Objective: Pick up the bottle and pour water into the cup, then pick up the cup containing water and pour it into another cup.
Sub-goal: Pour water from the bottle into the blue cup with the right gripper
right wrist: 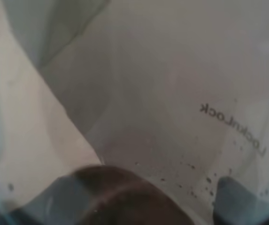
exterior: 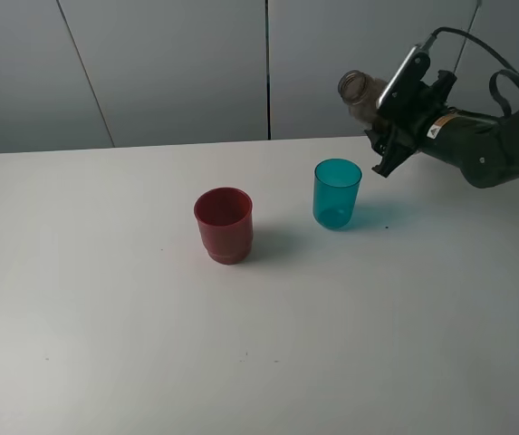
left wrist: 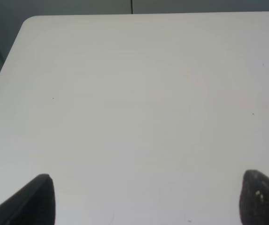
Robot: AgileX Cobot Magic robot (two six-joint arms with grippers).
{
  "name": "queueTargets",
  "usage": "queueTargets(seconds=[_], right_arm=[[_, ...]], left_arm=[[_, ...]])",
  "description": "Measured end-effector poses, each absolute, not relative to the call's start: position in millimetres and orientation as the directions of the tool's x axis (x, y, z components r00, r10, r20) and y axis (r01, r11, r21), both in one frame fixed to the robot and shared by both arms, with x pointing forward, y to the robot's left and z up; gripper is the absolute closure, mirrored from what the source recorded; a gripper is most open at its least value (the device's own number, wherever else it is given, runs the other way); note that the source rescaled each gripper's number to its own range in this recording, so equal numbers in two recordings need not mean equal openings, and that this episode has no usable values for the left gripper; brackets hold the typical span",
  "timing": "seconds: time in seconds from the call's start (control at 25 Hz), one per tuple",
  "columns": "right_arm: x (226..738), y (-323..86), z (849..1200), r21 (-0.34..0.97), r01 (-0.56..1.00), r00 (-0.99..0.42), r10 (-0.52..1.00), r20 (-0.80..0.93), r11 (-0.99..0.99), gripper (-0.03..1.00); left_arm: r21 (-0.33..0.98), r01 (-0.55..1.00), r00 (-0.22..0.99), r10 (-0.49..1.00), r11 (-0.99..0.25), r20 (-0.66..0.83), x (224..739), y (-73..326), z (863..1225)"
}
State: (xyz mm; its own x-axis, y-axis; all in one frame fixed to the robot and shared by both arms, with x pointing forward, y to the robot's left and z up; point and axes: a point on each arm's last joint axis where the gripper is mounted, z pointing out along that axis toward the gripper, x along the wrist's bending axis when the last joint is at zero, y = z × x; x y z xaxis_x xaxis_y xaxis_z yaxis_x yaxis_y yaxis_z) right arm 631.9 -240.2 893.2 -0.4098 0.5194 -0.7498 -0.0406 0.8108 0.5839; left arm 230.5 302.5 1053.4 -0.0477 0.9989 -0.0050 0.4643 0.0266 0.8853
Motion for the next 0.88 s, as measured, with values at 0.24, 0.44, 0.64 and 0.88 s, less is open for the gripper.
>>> queueTargets(seconds=[0.24,0.44,0.64,0.88], right_arm=[[631,-237,893,0.495,-0.119,-0.424,0.407,-0.809,0.861,0.94],[626,-237,894,0.407,-0.168,-0.412,0.311,-0.856,0.898,0.94],[621,-237,895,0.358,-0.198,-0.401,0.258,-0.879,0.913,0.94],[622,-239,896,0.306,-0.201,-0.378,0.215,-0.900,0.931,0.94]], left_arm=[[0.885,0.464,-0.047,0.999,0.024,-0.003,230,303,1053],[0.885,0.465,-0.046,0.999,0.022,-0.001,230,303,1053],[0.885,0.464,-0.047,0.999,0.024,-0.003,230,303,1053],[0.885,0.464,-0.047,0.999,0.024,-0.003,230,303,1053]])
